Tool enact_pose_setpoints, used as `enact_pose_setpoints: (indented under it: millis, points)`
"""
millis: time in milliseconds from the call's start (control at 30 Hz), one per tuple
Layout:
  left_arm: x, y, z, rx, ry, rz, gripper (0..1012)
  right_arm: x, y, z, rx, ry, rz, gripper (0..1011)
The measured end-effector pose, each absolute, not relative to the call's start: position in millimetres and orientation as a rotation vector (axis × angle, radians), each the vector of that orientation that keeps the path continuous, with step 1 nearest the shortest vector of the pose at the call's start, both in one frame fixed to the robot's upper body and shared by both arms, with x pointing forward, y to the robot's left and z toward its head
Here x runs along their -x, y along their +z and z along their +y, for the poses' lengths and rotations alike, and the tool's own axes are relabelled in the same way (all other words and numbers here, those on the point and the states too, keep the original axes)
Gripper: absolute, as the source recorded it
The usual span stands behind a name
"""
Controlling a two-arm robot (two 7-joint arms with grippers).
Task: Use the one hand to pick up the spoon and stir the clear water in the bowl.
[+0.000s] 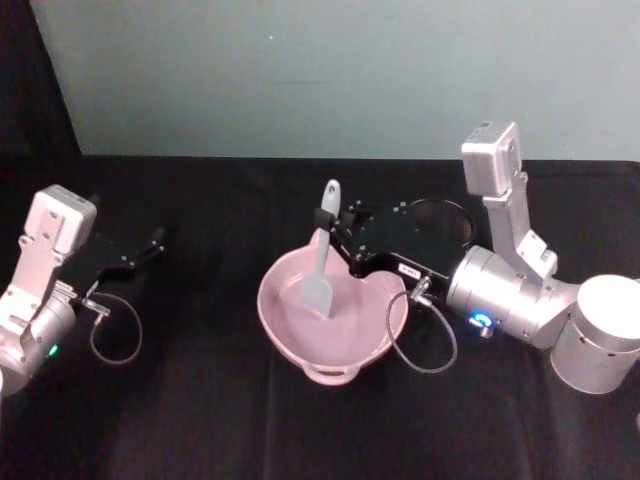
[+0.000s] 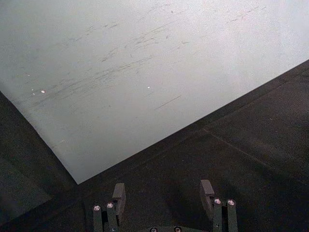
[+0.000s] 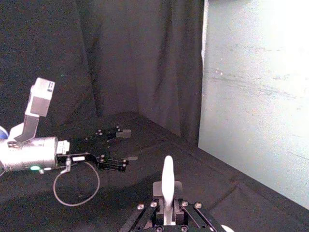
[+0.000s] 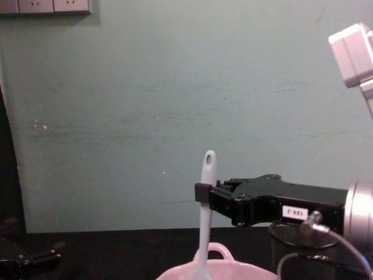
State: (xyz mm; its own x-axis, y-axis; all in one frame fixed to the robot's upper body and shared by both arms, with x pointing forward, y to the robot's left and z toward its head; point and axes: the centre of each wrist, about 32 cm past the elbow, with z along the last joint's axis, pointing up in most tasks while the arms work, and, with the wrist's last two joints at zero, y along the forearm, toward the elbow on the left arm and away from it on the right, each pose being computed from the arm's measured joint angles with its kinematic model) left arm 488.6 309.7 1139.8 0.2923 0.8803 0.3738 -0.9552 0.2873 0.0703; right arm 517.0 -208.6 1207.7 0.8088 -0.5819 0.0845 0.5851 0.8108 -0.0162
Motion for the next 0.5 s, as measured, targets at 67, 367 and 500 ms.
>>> enact_pose_setpoints:
  millis: [67, 367, 500]
  points:
    - [-489, 1140, 310, -0.304, 1.248, -0.285, 1011, -517, 1204, -206, 0.042, -0.623, -0.078, 112]
    - [-489, 1140, 310, -0.304, 1.248, -0.285, 1011, -519, 1190, -194, 0.038, -0.666, -0.125, 112]
    - [-489, 1140, 310, -0.304, 1.248, -0.285, 1011, -521, 1185, -193, 0.037, -0.709, -0.152, 112]
